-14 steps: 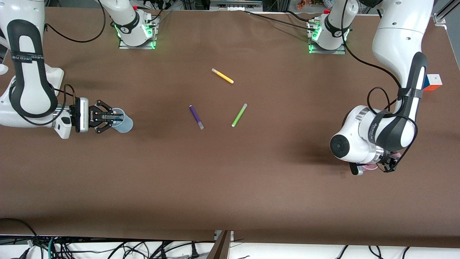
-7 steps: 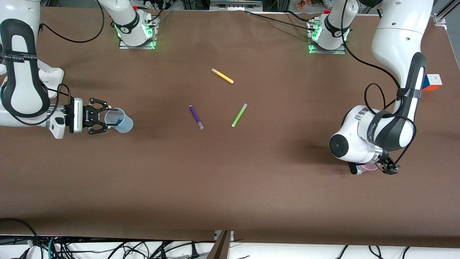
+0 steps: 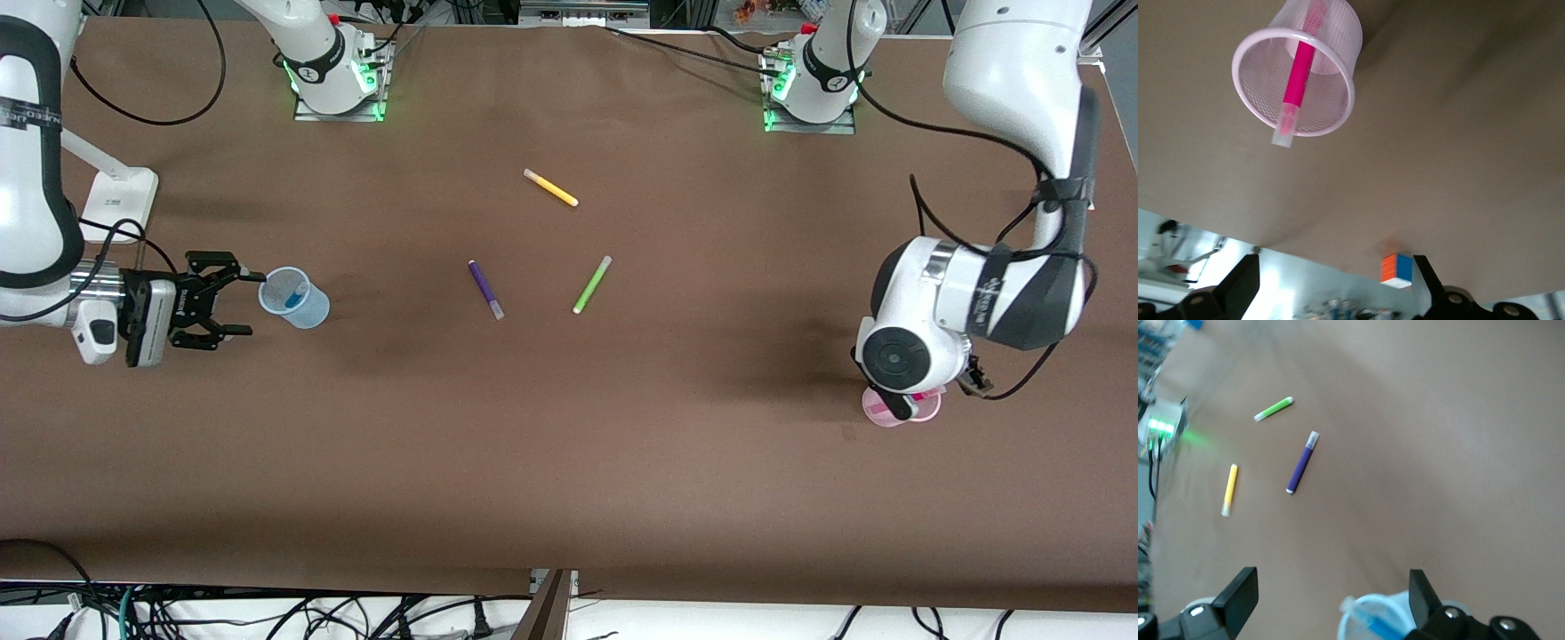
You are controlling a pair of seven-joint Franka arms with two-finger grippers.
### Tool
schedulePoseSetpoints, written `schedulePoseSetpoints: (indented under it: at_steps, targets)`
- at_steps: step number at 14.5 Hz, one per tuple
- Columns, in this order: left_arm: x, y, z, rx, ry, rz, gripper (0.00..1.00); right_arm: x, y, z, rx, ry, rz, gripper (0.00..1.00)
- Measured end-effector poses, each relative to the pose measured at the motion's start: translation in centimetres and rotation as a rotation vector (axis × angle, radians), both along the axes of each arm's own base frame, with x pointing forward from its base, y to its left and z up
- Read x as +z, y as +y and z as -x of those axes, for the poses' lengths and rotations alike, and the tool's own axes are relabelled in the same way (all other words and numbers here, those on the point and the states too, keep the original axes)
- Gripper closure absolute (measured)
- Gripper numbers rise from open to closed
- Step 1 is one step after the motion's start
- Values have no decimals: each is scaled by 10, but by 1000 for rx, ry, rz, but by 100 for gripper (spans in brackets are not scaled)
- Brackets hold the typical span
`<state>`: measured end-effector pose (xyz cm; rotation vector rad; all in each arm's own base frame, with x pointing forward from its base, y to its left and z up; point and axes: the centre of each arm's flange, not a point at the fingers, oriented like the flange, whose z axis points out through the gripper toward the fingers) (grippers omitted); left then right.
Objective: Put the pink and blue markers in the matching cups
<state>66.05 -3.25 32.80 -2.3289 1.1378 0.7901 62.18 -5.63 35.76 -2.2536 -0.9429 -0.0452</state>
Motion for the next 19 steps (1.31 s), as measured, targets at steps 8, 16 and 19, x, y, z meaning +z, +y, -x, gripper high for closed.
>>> schedulePoseSetpoints:
  at_steps: [8, 16, 19]
  targets:
    - [48, 0, 13, 544, -187, 210, 0, 70, 44, -13, -357, 363, 403, 0]
    - [226, -14, 27, 586, -421, 377, 0, 112, 96, 5, -588, 392, 744, 0]
    - [247, -7, 31, 608, -465, 374, 0, 165, 89, 30, -607, 301, 773, 0]
